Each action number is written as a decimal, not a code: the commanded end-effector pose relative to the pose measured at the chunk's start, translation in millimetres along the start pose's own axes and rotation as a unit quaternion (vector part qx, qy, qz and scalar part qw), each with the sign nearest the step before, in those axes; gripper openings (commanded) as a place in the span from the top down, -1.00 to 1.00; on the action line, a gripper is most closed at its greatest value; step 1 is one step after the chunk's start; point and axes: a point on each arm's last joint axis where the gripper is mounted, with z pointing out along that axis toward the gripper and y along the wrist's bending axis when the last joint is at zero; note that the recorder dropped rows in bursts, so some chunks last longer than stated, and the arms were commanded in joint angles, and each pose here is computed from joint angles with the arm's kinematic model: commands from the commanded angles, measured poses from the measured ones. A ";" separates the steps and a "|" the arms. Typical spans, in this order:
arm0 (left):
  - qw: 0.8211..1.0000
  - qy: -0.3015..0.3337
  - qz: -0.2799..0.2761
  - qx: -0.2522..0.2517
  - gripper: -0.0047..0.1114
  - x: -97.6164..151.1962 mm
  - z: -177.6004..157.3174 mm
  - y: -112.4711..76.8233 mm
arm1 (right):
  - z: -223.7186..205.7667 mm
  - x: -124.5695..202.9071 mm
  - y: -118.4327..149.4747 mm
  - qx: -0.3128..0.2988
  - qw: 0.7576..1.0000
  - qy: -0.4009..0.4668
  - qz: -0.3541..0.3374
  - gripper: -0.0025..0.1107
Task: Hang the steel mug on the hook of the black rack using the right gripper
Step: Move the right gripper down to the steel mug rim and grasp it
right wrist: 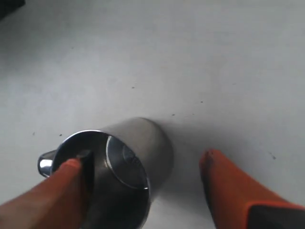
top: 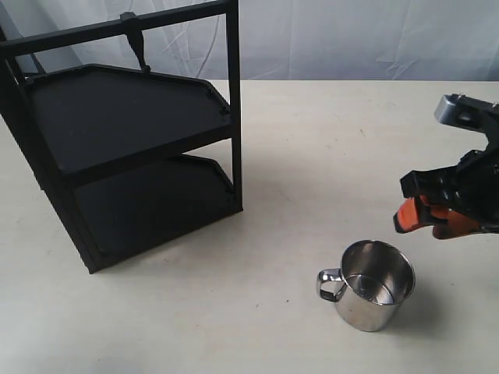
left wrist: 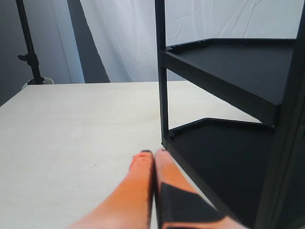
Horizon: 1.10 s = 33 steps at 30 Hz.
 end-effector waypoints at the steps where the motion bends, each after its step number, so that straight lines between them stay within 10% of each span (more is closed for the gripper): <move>1: 1.000 -0.005 -0.001 0.001 0.89 -1.2 -0.5 -0.1 | 13.4 -3.4 -0.6 -0.021 0.999 0.026 -0.003 -0.15; 33: 1.000 -0.005 -0.001 0.001 0.89 -1.2 -0.5 -0.1 | 60.3 3.8 -6.0 -0.039 0.988 0.148 0.022 0.07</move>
